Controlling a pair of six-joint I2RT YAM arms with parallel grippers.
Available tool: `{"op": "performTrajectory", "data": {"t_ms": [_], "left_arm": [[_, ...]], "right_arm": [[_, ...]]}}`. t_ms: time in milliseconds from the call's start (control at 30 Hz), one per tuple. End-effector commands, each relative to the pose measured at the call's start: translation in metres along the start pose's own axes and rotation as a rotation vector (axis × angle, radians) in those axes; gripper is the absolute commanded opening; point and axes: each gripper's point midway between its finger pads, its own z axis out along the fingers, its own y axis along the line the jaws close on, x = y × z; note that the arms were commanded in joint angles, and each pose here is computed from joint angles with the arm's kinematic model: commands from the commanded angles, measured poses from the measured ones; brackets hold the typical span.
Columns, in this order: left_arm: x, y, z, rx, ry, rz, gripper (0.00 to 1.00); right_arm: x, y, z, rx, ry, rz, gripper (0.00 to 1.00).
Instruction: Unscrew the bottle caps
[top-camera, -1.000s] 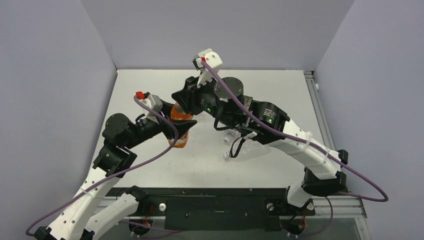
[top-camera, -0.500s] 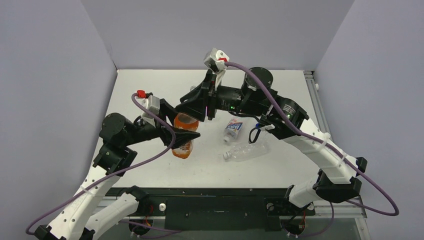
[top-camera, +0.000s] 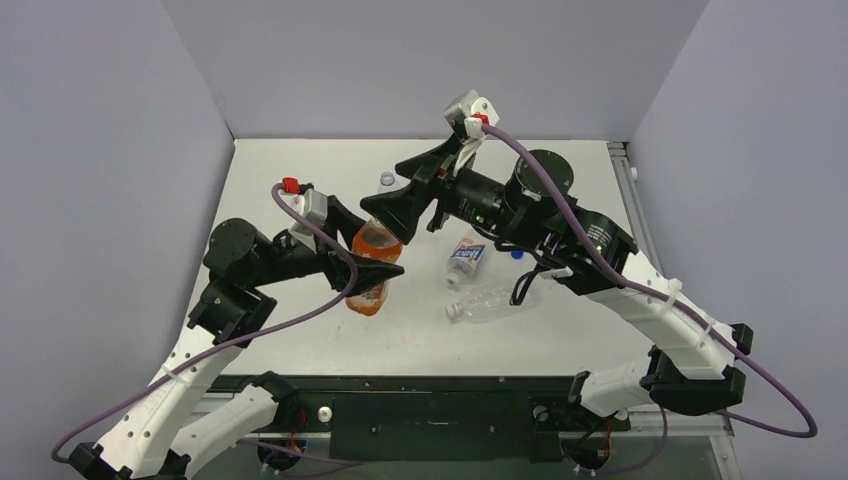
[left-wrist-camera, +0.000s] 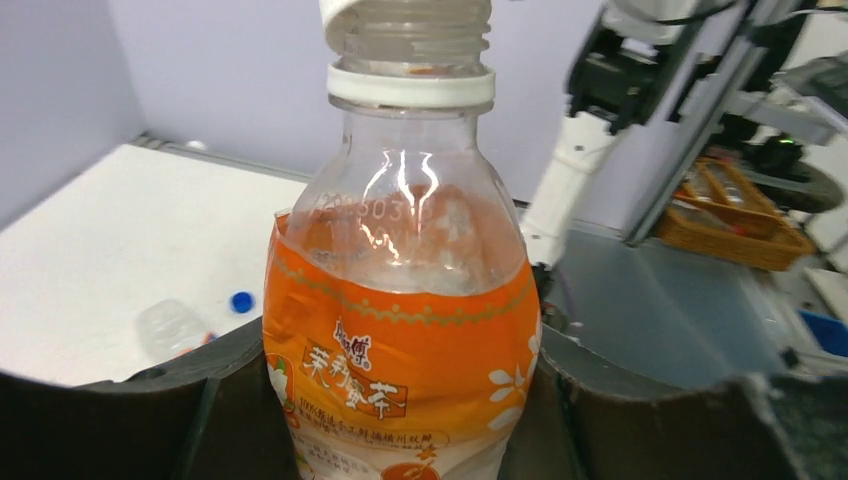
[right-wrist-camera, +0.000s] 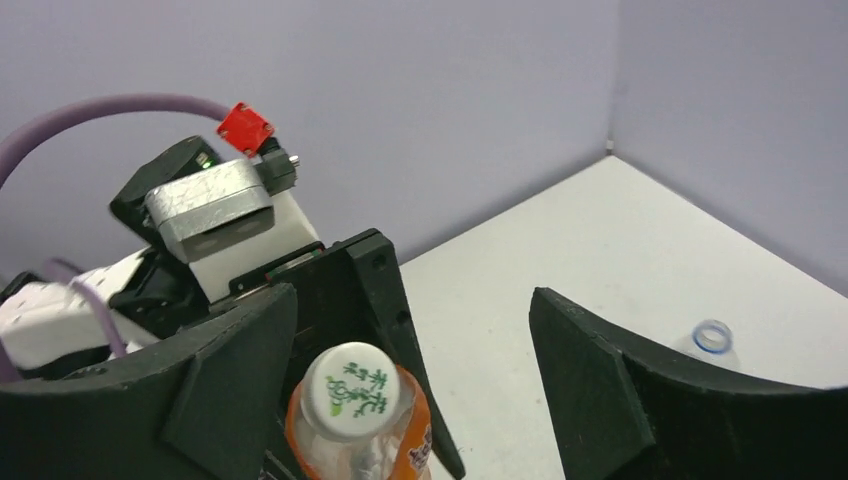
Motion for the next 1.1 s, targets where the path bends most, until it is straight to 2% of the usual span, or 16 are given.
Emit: {"op": "performTrajectory", "data": {"t_ms": [0, 33, 67, 100, 133, 167, 467, 533, 633, 700, 967, 1067], "left_arm": [[-0.018, 0.045, -0.005, -0.243, -0.058, 0.160, 0.09], [-0.017, 0.051, -0.007, -0.272, -0.058, 0.189, 0.09], [-0.020, 0.060, -0.009, -0.321, -0.068, 0.203, 0.09], [-0.021, 0.068, -0.011, -0.363, -0.073, 0.226, 0.09], [-0.022, 0.071, -0.012, -0.380, -0.075, 0.237, 0.09], [-0.023, 0.076, -0.014, -0.409, -0.078, 0.248, 0.09], [-0.019, 0.071, -0.017, -0.405, -0.083, 0.244, 0.09], [-0.019, 0.071, -0.018, -0.406, -0.084, 0.246, 0.09], [-0.017, 0.072, -0.019, -0.409, -0.083, 0.246, 0.09], [-0.016, 0.071, -0.019, -0.407, -0.081, 0.247, 0.09], [-0.007, 0.074, -0.020, -0.408, -0.059, 0.255, 0.09], [-0.001, 0.075, -0.021, -0.411, -0.042, 0.244, 0.09]], "right_arm": [[-0.035, -0.030, -0.017, 0.324, -0.099, -0.036, 0.81], [-0.019, -0.037, -0.008, 0.383, -0.046, -0.036, 0.82], [-0.032, -0.035, -0.010, 0.396, -0.063, -0.026, 0.82], [-0.012, -0.042, 0.001, 0.442, 0.002, -0.030, 0.82], [-0.021, -0.041, 0.000, 0.451, -0.014, -0.016, 0.81], [-0.007, -0.043, 0.009, 0.463, 0.032, -0.024, 0.79], [0.008, -0.032, 0.032, 0.377, 0.056, 0.051, 0.62], [0.008, -0.031, 0.033, 0.351, 0.052, 0.080, 0.56], [0.007, -0.028, 0.033, 0.300, 0.035, 0.122, 0.40], [0.004, -0.026, 0.031, 0.277, 0.017, 0.138, 0.33], [-0.012, -0.014, 0.022, 0.187, -0.031, 0.139, 0.30], [-0.016, -0.011, 0.018, 0.165, -0.036, 0.129, 0.35]]}}
